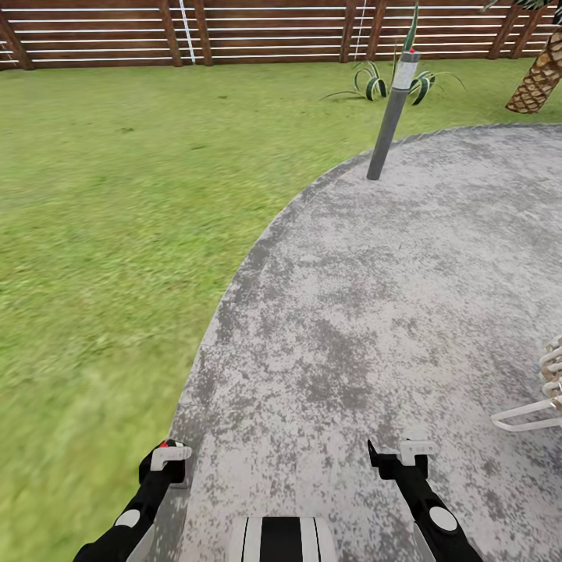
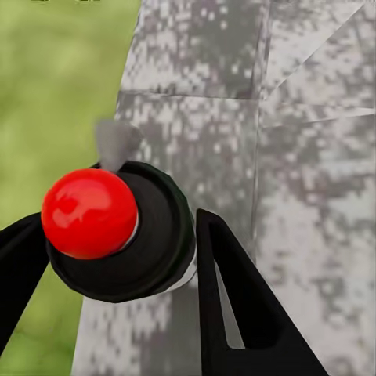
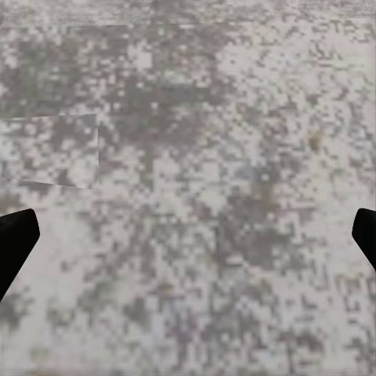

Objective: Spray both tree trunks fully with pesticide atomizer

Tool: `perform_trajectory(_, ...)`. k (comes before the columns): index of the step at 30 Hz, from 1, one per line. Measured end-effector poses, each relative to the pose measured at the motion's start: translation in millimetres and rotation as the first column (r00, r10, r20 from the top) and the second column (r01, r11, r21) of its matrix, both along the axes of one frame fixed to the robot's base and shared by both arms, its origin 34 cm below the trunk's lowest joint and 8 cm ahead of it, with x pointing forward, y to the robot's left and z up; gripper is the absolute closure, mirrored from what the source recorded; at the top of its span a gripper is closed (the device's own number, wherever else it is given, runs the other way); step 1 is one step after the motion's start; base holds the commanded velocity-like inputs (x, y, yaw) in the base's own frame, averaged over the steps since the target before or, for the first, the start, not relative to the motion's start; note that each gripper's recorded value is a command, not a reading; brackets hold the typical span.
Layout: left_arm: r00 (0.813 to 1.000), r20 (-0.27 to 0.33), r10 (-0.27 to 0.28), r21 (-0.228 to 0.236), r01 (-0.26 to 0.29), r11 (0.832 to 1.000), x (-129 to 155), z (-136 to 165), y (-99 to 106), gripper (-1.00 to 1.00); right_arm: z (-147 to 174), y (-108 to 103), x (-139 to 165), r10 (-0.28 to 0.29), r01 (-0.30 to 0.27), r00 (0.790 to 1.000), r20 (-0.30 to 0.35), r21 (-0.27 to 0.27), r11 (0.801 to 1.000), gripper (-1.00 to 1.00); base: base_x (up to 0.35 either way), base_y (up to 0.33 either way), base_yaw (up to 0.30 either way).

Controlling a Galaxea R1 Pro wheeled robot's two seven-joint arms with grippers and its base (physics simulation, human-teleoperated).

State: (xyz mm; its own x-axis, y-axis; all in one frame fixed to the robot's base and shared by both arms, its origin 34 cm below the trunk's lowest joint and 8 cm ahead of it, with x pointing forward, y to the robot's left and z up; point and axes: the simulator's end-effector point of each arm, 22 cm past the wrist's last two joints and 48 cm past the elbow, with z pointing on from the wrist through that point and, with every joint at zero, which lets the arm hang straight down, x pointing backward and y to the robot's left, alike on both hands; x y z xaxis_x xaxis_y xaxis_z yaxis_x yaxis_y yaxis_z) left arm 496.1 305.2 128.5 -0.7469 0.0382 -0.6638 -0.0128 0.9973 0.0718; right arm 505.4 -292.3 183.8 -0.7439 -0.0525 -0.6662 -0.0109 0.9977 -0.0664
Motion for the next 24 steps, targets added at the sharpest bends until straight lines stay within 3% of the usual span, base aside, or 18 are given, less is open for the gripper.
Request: perform_trajectory(24,0.997,0.078,-0.002,-0.002,0.002,1.000,27.9,35.3,-1.5,1.00,35.1,0.6,22.5,0.002,-0.002,0.997,0.076,0.001,1.000,-1.00,0.000,0.000,0.000)
